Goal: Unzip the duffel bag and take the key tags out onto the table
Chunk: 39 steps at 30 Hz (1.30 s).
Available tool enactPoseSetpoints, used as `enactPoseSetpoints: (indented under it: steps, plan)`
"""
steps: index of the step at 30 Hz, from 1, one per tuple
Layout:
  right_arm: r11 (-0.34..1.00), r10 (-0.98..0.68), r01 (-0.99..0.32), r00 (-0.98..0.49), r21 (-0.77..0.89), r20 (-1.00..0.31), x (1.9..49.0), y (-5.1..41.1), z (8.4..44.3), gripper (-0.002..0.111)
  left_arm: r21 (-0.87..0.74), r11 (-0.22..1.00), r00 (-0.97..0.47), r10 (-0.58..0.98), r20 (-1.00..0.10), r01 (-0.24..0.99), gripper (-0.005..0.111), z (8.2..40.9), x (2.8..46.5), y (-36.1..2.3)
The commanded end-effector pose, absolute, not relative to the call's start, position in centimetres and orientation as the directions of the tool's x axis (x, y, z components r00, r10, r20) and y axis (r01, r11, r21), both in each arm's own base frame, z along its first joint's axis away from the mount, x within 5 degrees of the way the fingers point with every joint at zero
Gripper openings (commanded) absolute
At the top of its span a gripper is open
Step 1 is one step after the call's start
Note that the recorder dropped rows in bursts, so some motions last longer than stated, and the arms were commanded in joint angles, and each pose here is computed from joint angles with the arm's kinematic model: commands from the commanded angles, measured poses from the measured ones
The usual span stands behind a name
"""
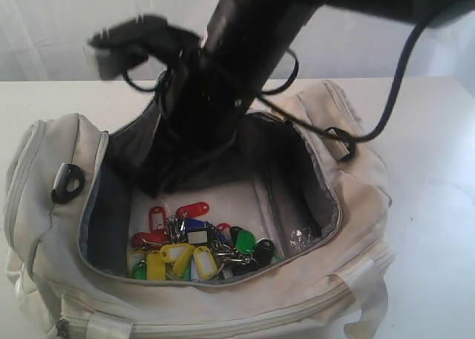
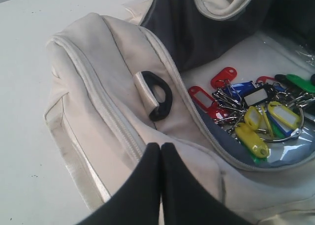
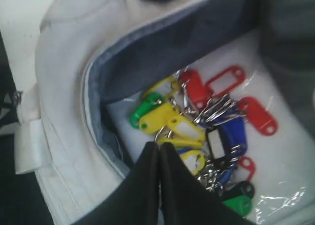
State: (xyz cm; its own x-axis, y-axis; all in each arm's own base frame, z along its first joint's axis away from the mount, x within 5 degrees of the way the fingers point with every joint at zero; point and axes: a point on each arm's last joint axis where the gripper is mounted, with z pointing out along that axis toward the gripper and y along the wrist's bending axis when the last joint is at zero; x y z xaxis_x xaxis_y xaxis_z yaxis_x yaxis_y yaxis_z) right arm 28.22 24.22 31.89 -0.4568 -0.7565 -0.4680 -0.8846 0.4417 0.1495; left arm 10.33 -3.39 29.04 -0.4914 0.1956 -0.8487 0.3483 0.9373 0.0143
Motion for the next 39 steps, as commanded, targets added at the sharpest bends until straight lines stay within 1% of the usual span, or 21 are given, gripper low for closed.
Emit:
enactPoseSetpoints:
  steps: [1, 4, 6, 13, 16, 19, 22, 24, 28, 30, 32, 33, 34, 35, 36, 37, 38, 39]
  plan:
    - [0.483, -0.774, -0.874, -0.458, 0.061, -0.437, 29.4, 24.4, 28.4, 0.0, 0.004, 0.935, -0.501, 0.194, -0.844, 0.355, 0.0, 28.8, 10.1, -3.5]
    - [0.556, -0.773, -0.82, -0.451, -0.134, -0.447, 31.8, 23.9, 27.4, 0.0, 0.004, 0.935, -0.501, 0.194, -0.844, 0.355, 0.0, 28.8, 10.1, -3.5]
    - [0.613, -0.741, -0.766, -0.473, -0.192, -0.476, 33.3, 23.3, 27.0, 0.0, 0.008, 0.935, -0.5, 0.197, -0.843, 0.355, 0.0, 28.8, 10.2, -3.4]
    - [0.753, -0.611, -0.631, -0.561, -0.19, -0.559, 39.1, 19.8, 25.1, 0.0, 0.008, 0.935, -0.503, 0.198, -0.841, 0.355, 0.0, 28.7, 10.2, -3.4]
    - [0.85, -0.473, -0.505, -0.607, -0.149, -0.638, 41.7, 17.3, 25.4, 0.0, 0.008, 0.935, -0.503, 0.198, -0.841, 0.355, 0.0, 28.7, 10.2, -3.4]
    - [0.932, -0.305, -0.357, -0.665, -0.069, -0.682, 43.7, 14.5, 25.7, 0.0, 0.008, 0.935, -0.503, 0.198, -0.841, 0.355, 0.0, 28.7, 10.2, -3.4]
    - [0.974, -0.171, -0.227, -0.73, -0.001, -0.661, 44.5, 11.8, 25.3, 0.0, 0.008, 0.935, -0.503, 0.198, -0.841, 0.355, 0.0, 28.7, 10.2, -3.4]
    - [0.988, -0.107, -0.155, -0.777, 0.024, -0.62, 44.6, 10.1, 24.8, 0.0, 0.008, 0.935, -0.503, 0.198, -0.841, 0.355, 0.0, 28.7, 10.2, -3.4]
    - [0.996, -0.062, -0.089, -0.838, 0.023, -0.542, 44.4, 7.7, 24.3, 0.0, 0.008, 0.935, -0.503, 0.198, -0.841, 0.355, 0.0, 28.7, 10.2, -3.4]
    - [0.995, -0.077, -0.098, -0.845, 0.011, -0.53, 44.0, 7.4, 24.8, 0.0, 0.008, 0.935, -0.503, 0.198, -0.841, 0.355, 0.0, 28.7, 10.2, -3.4]
    - [0.985, -0.137, -0.17, -0.809, 0.004, -0.571, 43.2, 7.7, 27.1, 0.0, 0.008, 0.935, -0.503, 0.198, -0.841, 0.355, 0.0, 28.7, 10.2, -3.4]
    - [0.972, -0.17, -0.234, -0.761, 0.02, -0.627, 42.3, 8.5, 29.6, 0.0, 0.008, 0.935, -0.503, 0.198, -0.841, 0.355, 0.0, 28.7, 10.2, -3.4]
    - [0.964, -0.184, -0.263, -0.74, 0.027, -0.647, 41.7, 9.0, 30.7, 0.0, 0.008, 0.935, -0.503, 0.198, -0.841, 0.355, 0.0, 28.7, 10.2, -3.4]
    - [0.937, -0.221, -0.345, -0.692, 0.046, -0.687, 40.1, 10.1, 33.2, 0.0, 0.008, 0.935, -0.503, 0.198, -0.841, 0.355, 0.0, 28.7, 10.2, -3.4]
    - [0.915, -0.264, -0.402, -0.668, 0.039, -0.696, 39.4, 10.7, 34.1, 0.0, 0.008, 0.935, -0.503, 0.198, -0.841, 0.355, 0.0, 28.7, 10.2, -3.4]
    - [0.84, -0.364, -0.541, -0.619, 0.042, -0.696, 37.3, 12.2, 35.7, 0.0, 0.008, 0.935, -0.503, 0.198, -0.841, 0.355, 0.0, 28.7, 10.2, -3.4]
    - [0.801, -0.399, -0.595, -0.607, 0.06, -0.687, 36.4, 12.8, 36.0, 0.0, 0.008, 0.935, -0.503, 0.198, -0.841, 0.355, 0.0, 28.7, 10.2, -3.4]
    - [0.704, -0.487, -0.702, -0.587, 0.108, -0.646, 34.5, 14.4, 36.2, 0.0, 0.008, 0.935, -0.502, 0.197, -0.842, 0.355, 0.0, 28.8, 10.2, -3.4]
